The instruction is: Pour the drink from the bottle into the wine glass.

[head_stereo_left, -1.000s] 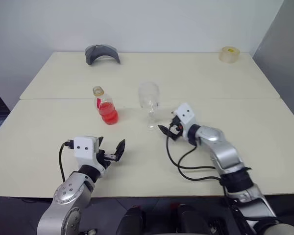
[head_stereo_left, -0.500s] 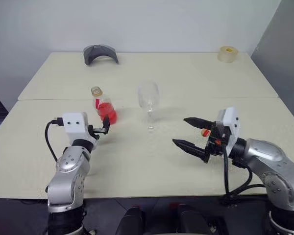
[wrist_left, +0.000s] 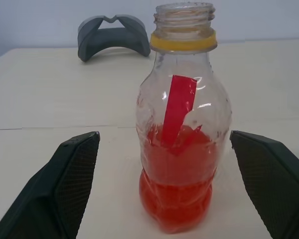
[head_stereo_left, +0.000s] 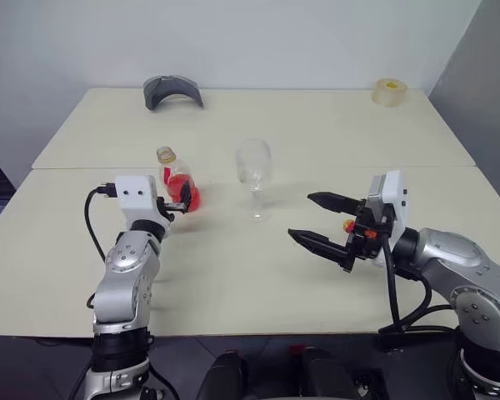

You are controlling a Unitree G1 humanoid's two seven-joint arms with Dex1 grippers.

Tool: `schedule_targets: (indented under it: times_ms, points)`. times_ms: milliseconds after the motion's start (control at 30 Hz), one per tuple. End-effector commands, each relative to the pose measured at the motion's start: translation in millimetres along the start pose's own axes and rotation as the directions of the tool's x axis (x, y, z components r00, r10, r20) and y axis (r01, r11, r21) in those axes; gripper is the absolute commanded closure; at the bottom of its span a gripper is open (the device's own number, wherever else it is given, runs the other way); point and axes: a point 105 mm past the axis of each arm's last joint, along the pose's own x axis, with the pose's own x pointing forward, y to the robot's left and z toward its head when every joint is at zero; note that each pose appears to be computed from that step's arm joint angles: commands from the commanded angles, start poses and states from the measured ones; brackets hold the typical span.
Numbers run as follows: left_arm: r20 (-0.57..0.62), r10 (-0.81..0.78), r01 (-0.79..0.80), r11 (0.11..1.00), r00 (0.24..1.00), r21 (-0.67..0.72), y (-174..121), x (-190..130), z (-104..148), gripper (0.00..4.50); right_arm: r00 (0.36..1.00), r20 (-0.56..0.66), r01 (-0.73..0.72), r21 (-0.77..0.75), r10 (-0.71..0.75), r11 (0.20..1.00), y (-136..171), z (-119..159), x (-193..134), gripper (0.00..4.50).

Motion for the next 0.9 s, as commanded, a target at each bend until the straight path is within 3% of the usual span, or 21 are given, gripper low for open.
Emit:
schedule_targets:
  times_ms: [33, 433, 867, 900]
  points:
    - [0.049, -0.028, 0.028, 1.0, 0.998, 0.009, -1.4, 6.7, 11.6, 0.0, 0.999, 0.043, -0.019, -0.048, 0.021, 0.999, 8.2, 14.8, 2.5, 0.03]
    - [0.027, -0.077, 0.076, 0.997, 0.997, 0.013, 0.0, 30.7, -10.1, 0.0, 0.999, 0.037, 0.009, -0.042, -0.008, 0.999, 10.5, 13.6, 3.8, 0.03]
    - [0.095, -0.168, 0.165, 0.985, 0.981, 0.044, -16.2, 58.0, -2.6, 0.0, 0.998, 0.048, 0.035, -0.028, -0.034, 0.999, 11.9, 14.3, 5.9, 0.03]
    - [0.098, -0.171, 0.167, 0.985, 0.98, 0.045, -16.4, 58.2, -2.7, 0.19, 0.998, 0.049, 0.038, -0.029, -0.037, 0.999, 11.7, 14.4, 5.9, 0.01]
